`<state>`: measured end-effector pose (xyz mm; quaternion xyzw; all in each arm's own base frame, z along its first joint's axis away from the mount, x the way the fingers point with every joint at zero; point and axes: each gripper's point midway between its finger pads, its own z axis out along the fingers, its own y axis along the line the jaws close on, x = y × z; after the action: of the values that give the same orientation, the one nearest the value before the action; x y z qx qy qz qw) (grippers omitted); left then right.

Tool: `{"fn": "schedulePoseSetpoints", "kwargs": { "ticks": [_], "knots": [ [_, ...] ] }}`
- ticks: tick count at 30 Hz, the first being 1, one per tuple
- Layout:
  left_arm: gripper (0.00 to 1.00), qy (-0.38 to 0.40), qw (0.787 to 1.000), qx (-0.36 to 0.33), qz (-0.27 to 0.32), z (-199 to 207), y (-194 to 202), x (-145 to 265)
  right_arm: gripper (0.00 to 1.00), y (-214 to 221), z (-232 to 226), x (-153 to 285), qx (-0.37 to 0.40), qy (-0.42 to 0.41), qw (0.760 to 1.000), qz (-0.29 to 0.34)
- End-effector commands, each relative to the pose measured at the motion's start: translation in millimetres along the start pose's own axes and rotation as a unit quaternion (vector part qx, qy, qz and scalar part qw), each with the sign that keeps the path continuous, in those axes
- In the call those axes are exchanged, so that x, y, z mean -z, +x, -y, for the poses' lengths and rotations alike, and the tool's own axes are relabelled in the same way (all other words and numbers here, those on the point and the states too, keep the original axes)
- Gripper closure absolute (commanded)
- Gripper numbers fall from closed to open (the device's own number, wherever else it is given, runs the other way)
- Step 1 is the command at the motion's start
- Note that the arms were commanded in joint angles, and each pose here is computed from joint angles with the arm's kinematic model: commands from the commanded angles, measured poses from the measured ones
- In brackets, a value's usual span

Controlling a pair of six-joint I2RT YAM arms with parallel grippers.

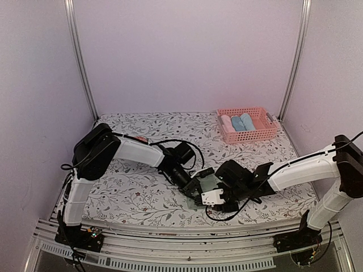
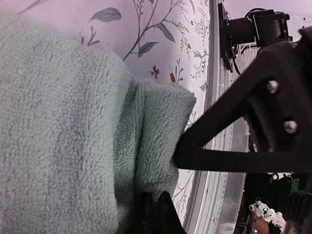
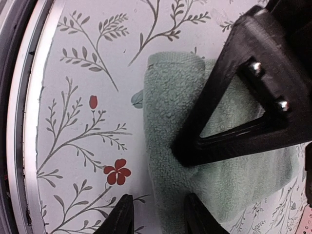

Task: Roll the towels
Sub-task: Roll the towel at the center of the board.

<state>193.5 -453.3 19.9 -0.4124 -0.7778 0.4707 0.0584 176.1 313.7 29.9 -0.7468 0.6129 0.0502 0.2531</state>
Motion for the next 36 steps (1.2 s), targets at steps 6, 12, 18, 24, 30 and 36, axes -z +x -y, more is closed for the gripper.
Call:
{"fn": "schedulePoseSetpoints", "kwargs": {
  "ticks": [6, 12, 18, 24, 30, 36],
  "knots": [
    [1.0, -0.021, 0.998, 0.051, -0.026, -29, 24, -5, 0.59, -19, 7, 17, 0.02, 0.015, 0.999, 0.042],
    [1.0, -0.021, 0.998, 0.053, -0.024, -31, 24, -4, 0.59, -2, -6, -10, 0.018, -0.019, 1.0, 0.001],
    [1.0, -0.018, 0.998, 0.049, -0.022, -29, 23, -1, 0.62, 16, -7, -29, 0.013, -0.011, 0.999, -0.043],
    [0.98, -0.034, 0.999, 0.03, -0.004, -24, 13, 14, 0.95, 17, -26, -29, 0.009, -0.073, 0.996, -0.047],
    [0.7, -0.153, 0.981, -0.06, 0.099, -1, -8, 74, 0.97, 8, -48, -13, -0.062, -0.192, 0.979, -0.039],
    [0.68, -0.273, 0.939, -0.096, 0.186, 5, 12, 113, 0.97, 6, -50, -12, -0.18, -0.316, 0.931, -0.041]
  ]
}}
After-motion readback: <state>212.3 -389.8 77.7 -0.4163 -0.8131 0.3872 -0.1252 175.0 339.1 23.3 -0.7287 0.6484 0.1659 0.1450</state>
